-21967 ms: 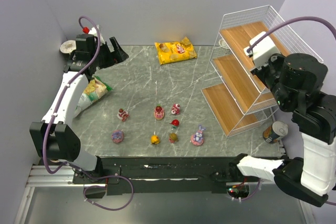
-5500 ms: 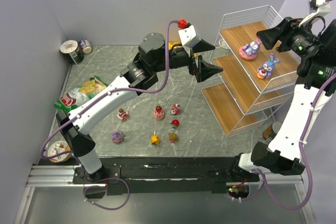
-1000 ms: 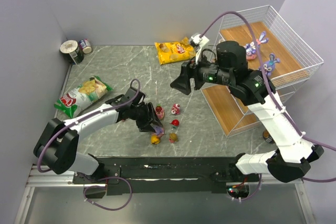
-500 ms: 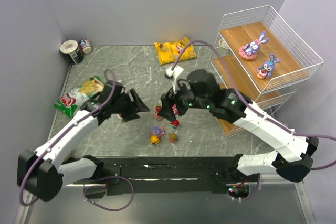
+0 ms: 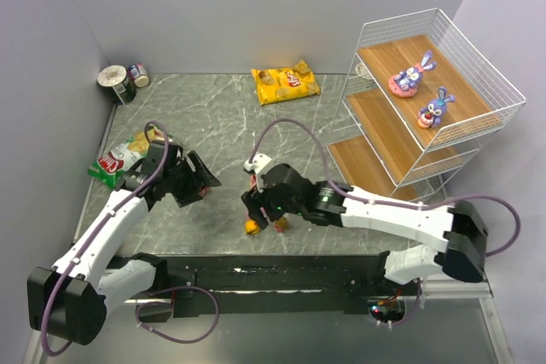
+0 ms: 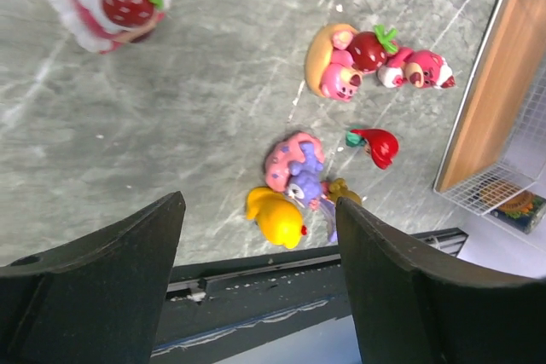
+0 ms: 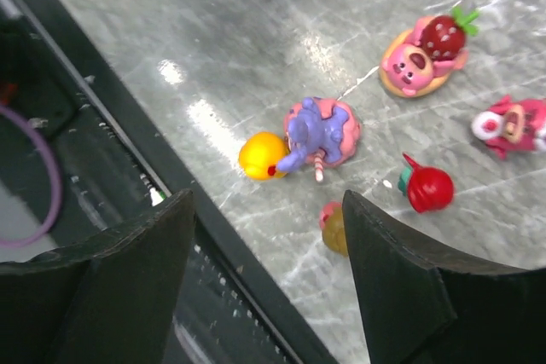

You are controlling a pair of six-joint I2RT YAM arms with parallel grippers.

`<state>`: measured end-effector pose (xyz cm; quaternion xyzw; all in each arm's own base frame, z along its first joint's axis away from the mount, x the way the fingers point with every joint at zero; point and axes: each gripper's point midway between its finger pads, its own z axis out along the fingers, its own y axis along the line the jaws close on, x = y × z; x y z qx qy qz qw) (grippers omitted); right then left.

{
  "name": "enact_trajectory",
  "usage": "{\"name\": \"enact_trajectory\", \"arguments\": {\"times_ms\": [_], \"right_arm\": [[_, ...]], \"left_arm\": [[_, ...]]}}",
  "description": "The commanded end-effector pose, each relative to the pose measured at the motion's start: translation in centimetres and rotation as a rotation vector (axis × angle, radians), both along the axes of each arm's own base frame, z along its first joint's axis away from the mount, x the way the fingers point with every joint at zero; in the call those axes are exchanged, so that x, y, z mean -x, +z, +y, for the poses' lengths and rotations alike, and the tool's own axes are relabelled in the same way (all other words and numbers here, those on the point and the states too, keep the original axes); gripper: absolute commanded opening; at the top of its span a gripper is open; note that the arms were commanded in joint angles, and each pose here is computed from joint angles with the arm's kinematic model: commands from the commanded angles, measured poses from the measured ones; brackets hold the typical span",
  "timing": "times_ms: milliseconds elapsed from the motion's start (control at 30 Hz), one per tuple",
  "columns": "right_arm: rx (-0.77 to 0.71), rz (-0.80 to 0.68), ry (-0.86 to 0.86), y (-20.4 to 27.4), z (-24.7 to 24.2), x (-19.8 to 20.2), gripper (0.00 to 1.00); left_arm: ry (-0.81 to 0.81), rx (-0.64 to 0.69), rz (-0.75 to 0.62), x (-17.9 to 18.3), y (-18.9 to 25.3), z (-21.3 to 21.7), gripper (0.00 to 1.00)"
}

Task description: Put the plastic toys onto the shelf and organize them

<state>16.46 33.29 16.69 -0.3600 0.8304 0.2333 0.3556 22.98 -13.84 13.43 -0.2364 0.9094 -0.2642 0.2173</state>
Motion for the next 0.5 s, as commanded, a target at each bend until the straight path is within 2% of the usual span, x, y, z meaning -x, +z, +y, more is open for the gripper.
{"name": "enact_trajectory", "arguments": {"times_ms": [0,133,467], "right_arm": [[-0.076,-0.052,-0.037,0.1,2.8,-1.0,0.74],[-0.016,-0.030,-0.053,-2.8,3.5,-1.0,0.68],[0.105,-0.034,-0.170,-6.6,2.8,-2.5,0.56]], "left_arm": [[-0.026,-0.003,-0.014,0.4,0.3,0.7,0.78],[-0.027,0.012,-0.015,0.4,0.3,1.0,0.78],[-0.035,0.030,-0.011,0.6,0.0,1.6,0.79]]}}
